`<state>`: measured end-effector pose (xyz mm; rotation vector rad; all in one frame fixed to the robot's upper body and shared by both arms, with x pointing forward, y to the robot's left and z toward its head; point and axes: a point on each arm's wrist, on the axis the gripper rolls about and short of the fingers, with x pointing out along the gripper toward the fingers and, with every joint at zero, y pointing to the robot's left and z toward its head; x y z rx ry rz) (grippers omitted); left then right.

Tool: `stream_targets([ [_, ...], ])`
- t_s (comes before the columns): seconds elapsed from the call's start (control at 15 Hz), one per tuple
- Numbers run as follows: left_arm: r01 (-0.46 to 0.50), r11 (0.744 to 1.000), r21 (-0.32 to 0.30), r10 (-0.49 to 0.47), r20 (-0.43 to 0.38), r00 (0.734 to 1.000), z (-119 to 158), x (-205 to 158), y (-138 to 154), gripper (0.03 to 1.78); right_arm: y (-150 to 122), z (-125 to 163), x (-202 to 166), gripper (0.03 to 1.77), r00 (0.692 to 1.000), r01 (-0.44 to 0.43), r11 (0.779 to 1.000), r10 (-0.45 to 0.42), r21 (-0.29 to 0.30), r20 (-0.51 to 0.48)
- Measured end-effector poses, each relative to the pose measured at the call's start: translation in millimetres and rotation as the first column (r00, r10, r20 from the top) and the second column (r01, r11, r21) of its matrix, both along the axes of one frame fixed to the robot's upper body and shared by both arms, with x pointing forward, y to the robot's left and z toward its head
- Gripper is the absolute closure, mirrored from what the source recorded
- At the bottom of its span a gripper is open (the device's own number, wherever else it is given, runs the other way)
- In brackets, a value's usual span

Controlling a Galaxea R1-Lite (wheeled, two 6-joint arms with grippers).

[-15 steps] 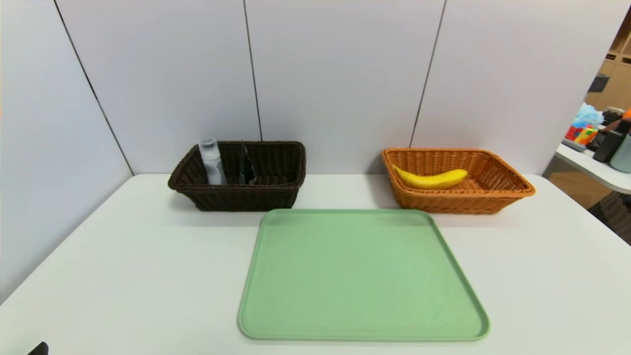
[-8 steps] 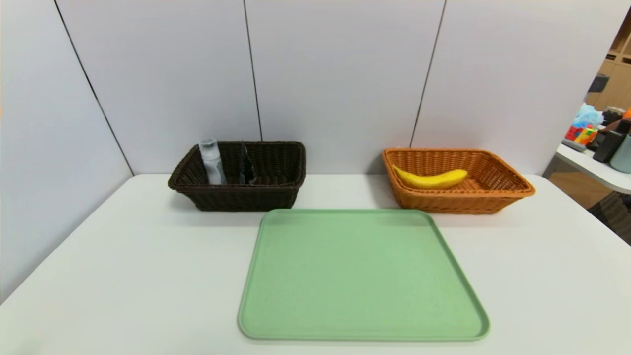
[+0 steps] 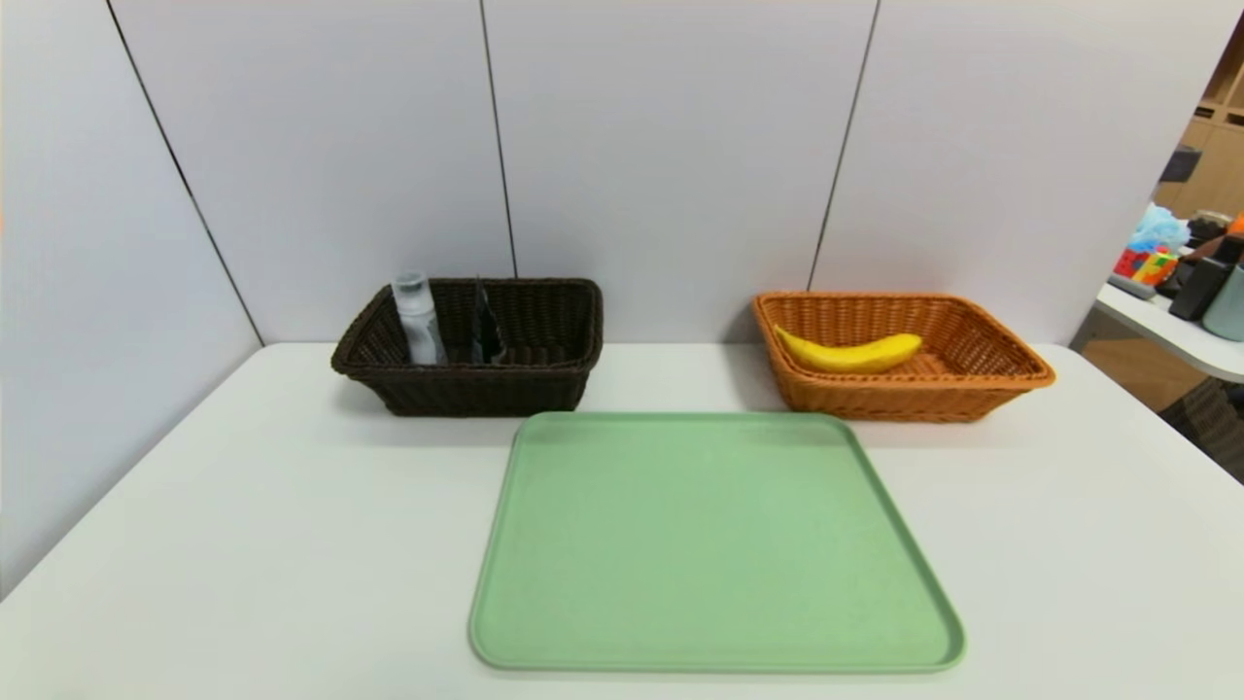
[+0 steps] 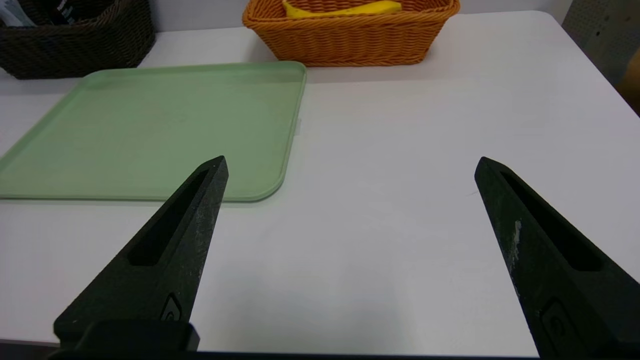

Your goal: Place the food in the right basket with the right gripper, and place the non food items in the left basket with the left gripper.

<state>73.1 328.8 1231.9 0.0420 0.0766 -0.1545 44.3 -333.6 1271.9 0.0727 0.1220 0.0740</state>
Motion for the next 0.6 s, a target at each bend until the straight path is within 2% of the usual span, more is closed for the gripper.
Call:
stream_targets([
  [0.33,0.011,1.000,0.019,-0.011,-0.004,1.000,-20,-1,0,0.12,0,-17,-3,0.10,1.000,-0.014,1.000,0.014,-0.012,0.005],
  [0.6,0.017,1.000,0.020,-0.018,0.031,0.999,-32,-3,0,0.12,0,-32,-3,0.10,1.000,-0.019,1.000,0.019,-0.014,0.011],
])
